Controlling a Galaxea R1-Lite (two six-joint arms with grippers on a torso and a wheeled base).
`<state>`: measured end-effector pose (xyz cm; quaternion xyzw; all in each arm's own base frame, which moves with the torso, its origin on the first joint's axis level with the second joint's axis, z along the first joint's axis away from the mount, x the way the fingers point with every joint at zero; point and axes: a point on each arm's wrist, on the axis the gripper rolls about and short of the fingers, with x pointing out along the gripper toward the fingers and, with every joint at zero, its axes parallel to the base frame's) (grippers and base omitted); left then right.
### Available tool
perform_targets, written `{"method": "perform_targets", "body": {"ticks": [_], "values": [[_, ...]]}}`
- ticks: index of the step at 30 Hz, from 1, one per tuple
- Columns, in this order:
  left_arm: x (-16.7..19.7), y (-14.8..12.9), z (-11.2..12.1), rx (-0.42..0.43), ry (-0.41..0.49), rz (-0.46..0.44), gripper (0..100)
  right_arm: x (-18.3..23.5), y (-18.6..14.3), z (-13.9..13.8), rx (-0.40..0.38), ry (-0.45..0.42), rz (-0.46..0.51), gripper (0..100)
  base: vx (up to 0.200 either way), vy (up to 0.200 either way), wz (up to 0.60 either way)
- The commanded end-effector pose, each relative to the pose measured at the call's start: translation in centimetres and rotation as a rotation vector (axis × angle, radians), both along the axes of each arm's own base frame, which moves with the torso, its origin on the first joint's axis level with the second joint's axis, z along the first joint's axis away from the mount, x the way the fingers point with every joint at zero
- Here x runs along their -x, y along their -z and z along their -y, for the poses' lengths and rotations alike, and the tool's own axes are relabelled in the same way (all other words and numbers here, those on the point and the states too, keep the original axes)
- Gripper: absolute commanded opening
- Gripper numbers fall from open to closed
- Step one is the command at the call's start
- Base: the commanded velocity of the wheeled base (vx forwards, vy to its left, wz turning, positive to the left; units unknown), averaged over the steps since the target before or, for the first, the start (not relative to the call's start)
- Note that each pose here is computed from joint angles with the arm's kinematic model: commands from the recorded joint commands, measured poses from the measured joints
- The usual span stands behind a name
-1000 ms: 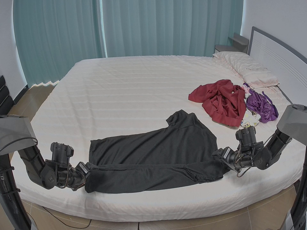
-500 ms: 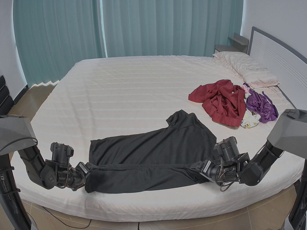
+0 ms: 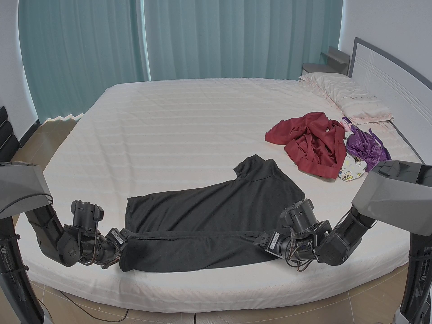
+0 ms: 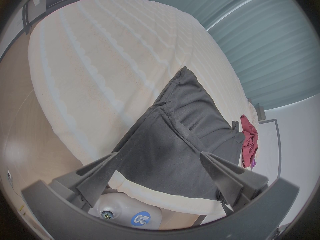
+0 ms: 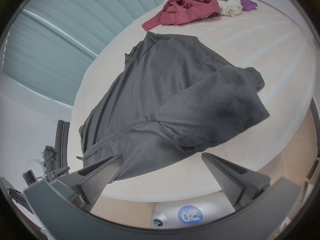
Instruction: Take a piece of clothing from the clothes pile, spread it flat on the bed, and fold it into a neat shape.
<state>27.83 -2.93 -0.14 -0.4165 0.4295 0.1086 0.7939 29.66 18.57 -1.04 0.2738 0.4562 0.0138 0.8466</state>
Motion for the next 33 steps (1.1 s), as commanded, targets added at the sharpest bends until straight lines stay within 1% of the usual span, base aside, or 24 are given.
{"method": "perform_targets", "body": {"ticks": [1, 6, 13, 22, 23, 33], "values": [[0.0, 0.0, 0.0, 0.0, 0.0, 0.0, 100, -0.7, 0.7, 0.1, 0.013, 0.004, -0.005, 100, 0.0, 0.0, 0.0], [0.0, 0.0, 0.0, 0.0, 0.0, 0.0, 100, -1.2, 1.1, 0.1, 0.033, -0.012, -0.001, 100, 0.0, 0.0, 0.0], [0.0, 0.0, 0.0, 0.0, 0.0, 0.0, 100, -1.9, 1.3, -0.1, 0.042, -0.026, 0.015, 100, 0.0, 0.0, 0.0], [0.0, 0.0, 0.0, 0.0, 0.0, 0.0, 100, -1.9, 1.6, 0.0, 0.065, -0.046, 0.017, 100, 0.0, 0.0, 0.0], [0.0, 0.0, 0.0, 0.0, 0.0, 0.0, 100, -2.0, 1.7, 0.0, 0.067, -0.044, 0.014, 0, 0.0, 0.0, 0.0], [0.0, 0.0, 0.0, 0.0, 0.0, 0.0, 100, -1.8, 1.6, 0.2, 0.072, -0.039, 0.008, 0, 0.0, 0.0, 0.0]]}}
